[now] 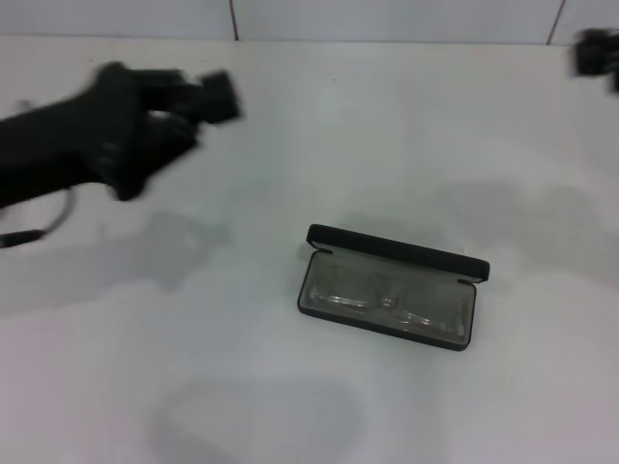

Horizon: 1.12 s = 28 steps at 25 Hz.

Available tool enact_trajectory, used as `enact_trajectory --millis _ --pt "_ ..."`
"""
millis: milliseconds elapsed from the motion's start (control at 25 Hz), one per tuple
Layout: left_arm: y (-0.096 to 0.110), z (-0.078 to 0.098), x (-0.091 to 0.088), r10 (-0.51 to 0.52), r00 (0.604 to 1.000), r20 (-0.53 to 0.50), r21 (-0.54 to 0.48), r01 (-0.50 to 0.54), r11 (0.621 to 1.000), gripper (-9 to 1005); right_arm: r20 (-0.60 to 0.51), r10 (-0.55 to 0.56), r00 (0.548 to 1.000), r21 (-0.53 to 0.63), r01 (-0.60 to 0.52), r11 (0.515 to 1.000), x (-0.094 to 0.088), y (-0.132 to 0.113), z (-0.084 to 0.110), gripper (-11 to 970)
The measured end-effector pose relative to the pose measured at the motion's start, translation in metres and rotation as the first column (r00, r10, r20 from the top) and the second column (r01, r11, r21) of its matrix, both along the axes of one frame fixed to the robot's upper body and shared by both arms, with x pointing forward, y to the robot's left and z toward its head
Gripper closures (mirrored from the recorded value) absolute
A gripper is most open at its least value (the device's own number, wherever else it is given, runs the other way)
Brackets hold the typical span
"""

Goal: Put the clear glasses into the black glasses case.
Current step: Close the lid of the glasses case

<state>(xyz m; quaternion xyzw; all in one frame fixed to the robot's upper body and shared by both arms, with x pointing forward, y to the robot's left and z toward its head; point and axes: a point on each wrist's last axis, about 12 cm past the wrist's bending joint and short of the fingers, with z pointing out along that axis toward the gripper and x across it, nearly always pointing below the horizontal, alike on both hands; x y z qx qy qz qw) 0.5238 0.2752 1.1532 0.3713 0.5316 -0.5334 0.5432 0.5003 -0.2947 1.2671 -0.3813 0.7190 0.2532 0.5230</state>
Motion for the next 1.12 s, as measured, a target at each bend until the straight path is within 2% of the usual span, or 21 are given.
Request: enact_trajectory --millis 120,160,200,240,280,440,760,1120 --pt "-0.031 -0.008 0.014 -0.054 0.998 -0.027 0.105 0.056 0.993 911 -0.047 -0.106 0.993 0.138 0.112 0.984 0.002 -0.046 -0.02 849" --pt "-0.062 -0.017 0.026 -0.104 0.993 -0.054 0.202 0.113 0.973 909 -0.077 -0.17 0.982 0.22 0.183 0.958 -0.001 -0.074 -0.035 849" --pt "-0.062 -0.017 0.026 -0.104 0.993 -0.054 0.202 0.113 0.973 908 -0.077 -0.17 0.982 0.22 0.183 0.958 -0.001 -0.074 -0.035 849" --pt "-0.079 -0.023 0.033 -0.126 0.989 -0.071 0.251 0.14 0.958 906 -0.092 -0.204 0.975 0.277 0.222 0.935 -0.004 -0.09 -0.045 849" --pt "-0.089 -0.027 0.036 -0.132 0.988 -0.079 0.28 0.149 0.948 899 -0.092 -0.204 0.975 0.277 0.222 0.935 -0.004 -0.09 -0.045 849" --pt "-0.12 -0.038 0.05 -0.125 0.989 -0.08 0.38 0.146 0.913 871 -0.112 -0.262 0.959 0.382 0.285 0.879 -0.012 -0.115 -0.072 849" --pt "-0.15 -0.06 0.054 -0.088 0.995 -0.048 0.531 0.1 0.841 867 -0.139 -0.274 0.952 0.41 0.307 0.859 -0.012 -0.119 -0.09 848" --pt "-0.15 -0.064 0.055 -0.076 0.996 -0.049 0.557 0.091 0.826 863 -0.139 -0.265 0.954 0.426 0.299 0.854 -0.004 -0.115 -0.092 833"
